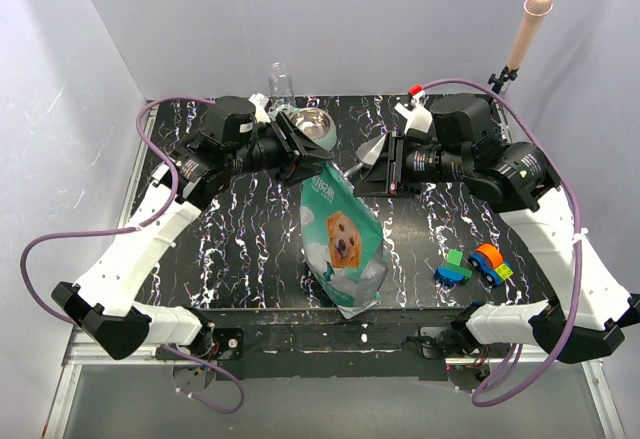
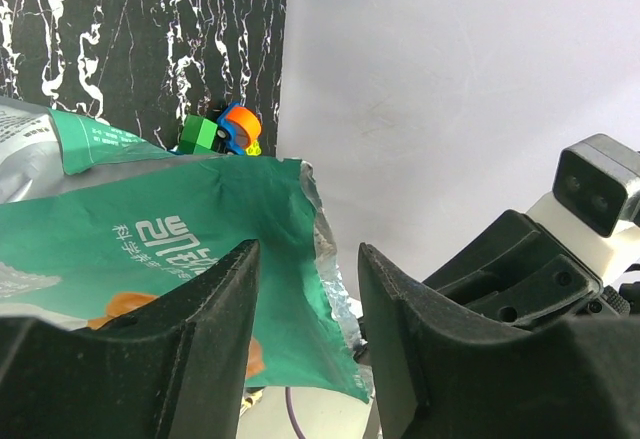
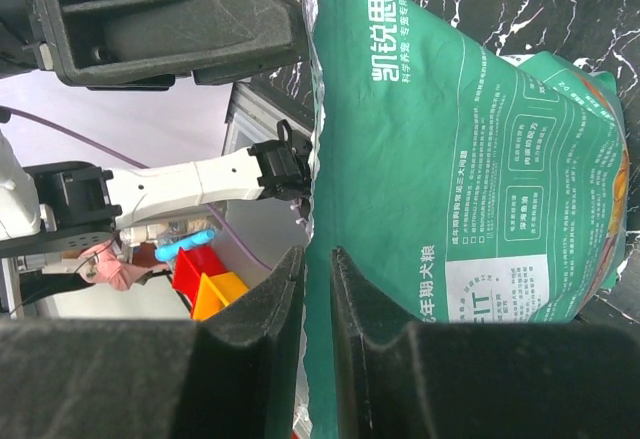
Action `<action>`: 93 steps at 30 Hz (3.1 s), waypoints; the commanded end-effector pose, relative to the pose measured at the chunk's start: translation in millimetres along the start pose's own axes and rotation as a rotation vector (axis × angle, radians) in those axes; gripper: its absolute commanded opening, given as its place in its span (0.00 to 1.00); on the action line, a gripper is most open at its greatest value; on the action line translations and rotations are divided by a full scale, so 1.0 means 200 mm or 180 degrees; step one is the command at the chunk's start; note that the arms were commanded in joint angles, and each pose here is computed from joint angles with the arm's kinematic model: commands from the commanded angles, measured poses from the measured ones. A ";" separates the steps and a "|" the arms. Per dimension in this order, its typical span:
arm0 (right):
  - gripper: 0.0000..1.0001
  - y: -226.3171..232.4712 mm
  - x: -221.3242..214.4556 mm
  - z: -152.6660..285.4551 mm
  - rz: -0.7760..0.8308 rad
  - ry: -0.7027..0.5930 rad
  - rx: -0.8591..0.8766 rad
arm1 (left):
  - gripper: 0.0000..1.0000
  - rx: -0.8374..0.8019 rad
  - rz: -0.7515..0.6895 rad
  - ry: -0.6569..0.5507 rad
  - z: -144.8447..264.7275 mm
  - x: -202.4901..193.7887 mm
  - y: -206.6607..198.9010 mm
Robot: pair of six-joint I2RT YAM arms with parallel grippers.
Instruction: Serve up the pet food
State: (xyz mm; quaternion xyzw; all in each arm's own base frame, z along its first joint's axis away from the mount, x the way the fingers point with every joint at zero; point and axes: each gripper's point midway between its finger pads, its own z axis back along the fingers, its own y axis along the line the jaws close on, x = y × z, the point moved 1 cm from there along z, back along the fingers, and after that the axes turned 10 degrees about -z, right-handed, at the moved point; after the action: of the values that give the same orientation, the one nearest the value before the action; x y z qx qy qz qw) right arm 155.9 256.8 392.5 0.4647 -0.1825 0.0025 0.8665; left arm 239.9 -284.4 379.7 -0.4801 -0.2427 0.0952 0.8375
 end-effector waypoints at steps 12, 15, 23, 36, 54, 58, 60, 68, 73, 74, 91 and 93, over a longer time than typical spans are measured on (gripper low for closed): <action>0.18 -0.05 0.00 0.00 0.0217 0.0004 -0.0150 | 0.43 -0.0176 -0.0076 -0.0063 0.03 0.04 -0.08; 0.18 -0.04 0.00 -0.01 0.0245 0.0044 -0.0109 | 0.43 -0.0166 -0.0063 -0.0063 0.03 0.04 -0.08; 0.22 -0.01 -0.05 -0.06 0.0303 0.0197 -0.0014 | 0.43 -0.0162 -0.0013 -0.0059 0.03 0.03 -0.07; 0.01 -0.06 -0.05 -0.12 0.0336 0.0093 -0.0296 | 0.42 -0.0125 0.0198 -0.0018 0.07 -0.03 0.00; 0.01 0.02 0.14 -0.07 -0.0332 -0.0796 -0.0169 | 0.42 -0.0470 0.0409 0.0230 0.10 -0.20 -0.04; 0.01 0.01 0.12 -0.07 -0.0488 -0.0781 -0.0145 | 0.40 -0.0507 0.0419 0.0249 0.06 -0.22 -0.05; 0.01 0.01 0.11 -0.08 -0.0498 -0.0753 -0.0134 | 0.43 -0.0522 0.0411 0.0277 0.05 -0.23 -0.07; 0.01 0.01 0.10 -0.10 -0.0462 -0.0687 -0.0115 | 0.46 -0.0535 0.0391 0.0334 0.00 -0.26 -0.09; 0.01 0.00 0.11 -0.08 -0.0473 -0.0752 -0.0137 | 0.36 -0.0520 0.0412 0.0356 0.00 -0.27 -0.08; 0.01 0.00 0.11 -0.08 -0.0470 -0.0754 -0.0144 | 0.35 -0.0528 0.0408 0.0353 0.01 -0.27 -0.08; 0.01 -0.02 0.12 -0.07 -0.0480 -0.0821 -0.0206 | 0.37 -0.0547 0.0468 0.0339 0.03 -0.27 -0.08; 0.01 -0.01 0.13 -0.07 -0.0461 -0.0825 -0.0189 | 0.37 -0.0549 0.0480 0.0371 0.01 -0.28 -0.08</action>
State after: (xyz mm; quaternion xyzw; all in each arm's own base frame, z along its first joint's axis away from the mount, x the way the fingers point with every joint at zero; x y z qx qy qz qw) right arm 169.6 261.8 381.0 0.4407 -0.2231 -0.1135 0.8621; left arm 194.0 -311.6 373.4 -0.5633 -0.1697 0.1132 0.8006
